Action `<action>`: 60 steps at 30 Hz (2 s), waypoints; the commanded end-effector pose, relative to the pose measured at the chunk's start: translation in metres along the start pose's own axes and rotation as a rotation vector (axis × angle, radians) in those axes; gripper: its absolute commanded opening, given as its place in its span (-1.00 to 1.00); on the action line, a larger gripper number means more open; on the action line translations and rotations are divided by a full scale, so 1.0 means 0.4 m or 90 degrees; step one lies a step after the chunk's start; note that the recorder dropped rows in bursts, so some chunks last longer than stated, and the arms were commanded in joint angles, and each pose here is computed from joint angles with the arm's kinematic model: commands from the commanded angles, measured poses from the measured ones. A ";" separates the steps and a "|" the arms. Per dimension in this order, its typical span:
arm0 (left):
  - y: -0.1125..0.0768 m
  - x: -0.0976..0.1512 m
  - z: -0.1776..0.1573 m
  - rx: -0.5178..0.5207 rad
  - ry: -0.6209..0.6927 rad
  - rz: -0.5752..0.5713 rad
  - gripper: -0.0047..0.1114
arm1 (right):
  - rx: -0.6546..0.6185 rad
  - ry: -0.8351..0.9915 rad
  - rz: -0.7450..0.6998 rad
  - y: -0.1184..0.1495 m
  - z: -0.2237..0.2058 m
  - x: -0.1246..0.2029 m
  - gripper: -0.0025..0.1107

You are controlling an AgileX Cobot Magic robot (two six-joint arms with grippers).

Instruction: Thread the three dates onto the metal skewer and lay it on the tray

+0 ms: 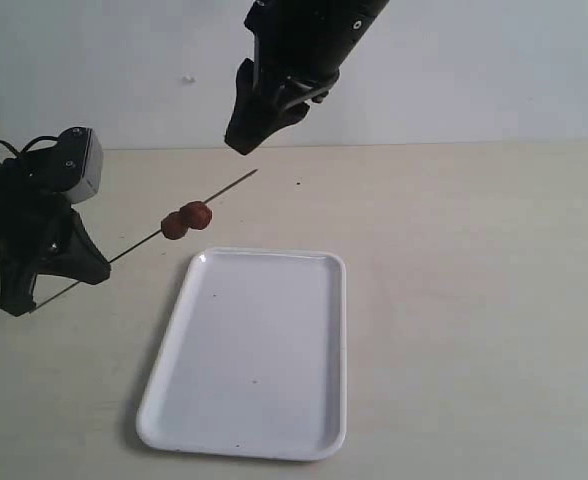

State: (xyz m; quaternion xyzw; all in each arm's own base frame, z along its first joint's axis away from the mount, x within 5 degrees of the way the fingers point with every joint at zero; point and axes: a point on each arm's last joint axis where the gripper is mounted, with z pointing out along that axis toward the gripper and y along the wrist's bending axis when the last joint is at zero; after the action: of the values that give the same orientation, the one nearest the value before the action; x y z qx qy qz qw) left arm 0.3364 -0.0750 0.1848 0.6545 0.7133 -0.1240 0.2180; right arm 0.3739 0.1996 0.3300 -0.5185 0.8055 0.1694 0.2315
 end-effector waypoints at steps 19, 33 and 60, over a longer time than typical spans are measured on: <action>0.002 0.003 0.009 0.005 -0.007 -0.014 -0.92 | 0.091 0.131 0.016 -0.031 0.017 0.064 -0.39; 0.004 0.015 0.036 0.023 -0.004 -0.026 -0.92 | 0.066 0.112 -0.016 -0.023 0.017 0.057 -0.39; 0.005 0.015 0.035 0.021 -0.004 -0.024 -0.92 | -0.003 0.065 -0.379 0.050 -0.039 0.069 -0.39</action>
State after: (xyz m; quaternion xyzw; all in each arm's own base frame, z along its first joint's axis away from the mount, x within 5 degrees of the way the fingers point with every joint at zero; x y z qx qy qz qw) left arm 0.3394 -0.0757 0.1677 0.6493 0.7201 -0.1398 0.2009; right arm 0.3500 0.1819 0.3237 -0.7237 0.6481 0.0764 0.2246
